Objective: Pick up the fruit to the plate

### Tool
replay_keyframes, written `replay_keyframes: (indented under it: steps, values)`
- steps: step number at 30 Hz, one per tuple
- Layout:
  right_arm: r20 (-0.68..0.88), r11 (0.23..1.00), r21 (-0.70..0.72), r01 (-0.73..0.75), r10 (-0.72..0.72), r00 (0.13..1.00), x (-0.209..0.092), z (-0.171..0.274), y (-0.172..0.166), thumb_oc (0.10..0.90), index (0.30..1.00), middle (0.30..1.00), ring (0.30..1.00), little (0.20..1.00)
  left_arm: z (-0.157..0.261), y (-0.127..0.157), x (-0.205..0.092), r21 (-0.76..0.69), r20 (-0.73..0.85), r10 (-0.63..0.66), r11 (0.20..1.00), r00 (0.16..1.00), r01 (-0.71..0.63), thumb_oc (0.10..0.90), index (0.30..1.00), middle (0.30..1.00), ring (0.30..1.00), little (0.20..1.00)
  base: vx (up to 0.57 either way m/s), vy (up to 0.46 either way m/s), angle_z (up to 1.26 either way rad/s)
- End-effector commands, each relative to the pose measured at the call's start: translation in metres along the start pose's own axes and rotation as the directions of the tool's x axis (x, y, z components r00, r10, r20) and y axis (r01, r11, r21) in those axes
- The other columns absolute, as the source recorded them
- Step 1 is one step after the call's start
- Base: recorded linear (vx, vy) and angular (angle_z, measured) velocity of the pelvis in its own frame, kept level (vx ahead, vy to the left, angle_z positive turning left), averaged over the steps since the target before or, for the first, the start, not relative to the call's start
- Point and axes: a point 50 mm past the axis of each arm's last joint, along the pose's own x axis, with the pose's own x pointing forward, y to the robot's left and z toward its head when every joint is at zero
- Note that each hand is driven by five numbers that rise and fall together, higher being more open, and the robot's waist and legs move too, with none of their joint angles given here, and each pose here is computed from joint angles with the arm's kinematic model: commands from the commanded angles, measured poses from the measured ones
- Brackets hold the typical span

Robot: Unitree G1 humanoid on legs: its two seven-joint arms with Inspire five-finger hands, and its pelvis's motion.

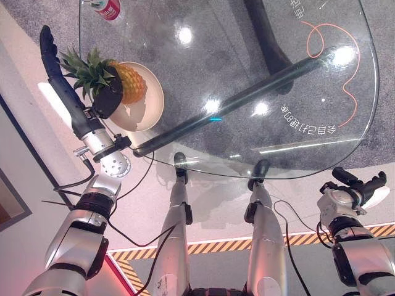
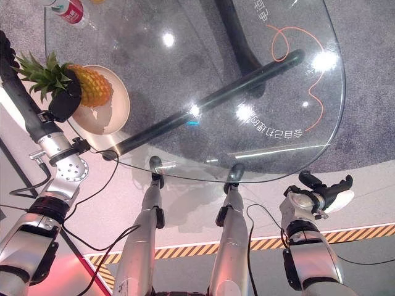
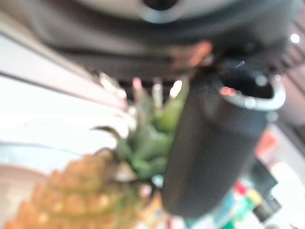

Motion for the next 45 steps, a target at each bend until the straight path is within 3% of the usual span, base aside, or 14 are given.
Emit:
replay_keyframes:
  steps: [1,29,45]
  values:
    - [0.036,0.99,0.002,0.144,-0.144,0.989,0.017,0.001,-0.034,0.8,0.9,0.9,0.9,0.9,0.017,0.012,0.024,-0.092,0.08,0.118,0.99,0.99,-0.11,0.8,0.9,0.9,0.9,0.9,0.0,0.0,0.0]
    - [0.029,0.988,0.004,0.156,-0.156,0.987,0.018,-0.001,-0.037,0.8,0.9,0.9,0.9,0.9,0.009,0.01,0.004,-0.14,0.022,0.061,0.989,0.998,-0.057,0.8,0.9,0.9,0.9,0.9,0.0,0.0,0.0]
    - [0.027,0.986,-0.001,0.164,-0.164,0.986,0.02,-0.003,-0.042,0.8,0.9,0.9,0.9,0.9,0.014,0.008,-0.003,-0.152,0.068,0.008,0.988,0.998,0.002,0.8,0.9,0.9,0.9,0.9,0.0,0.0,0.0]
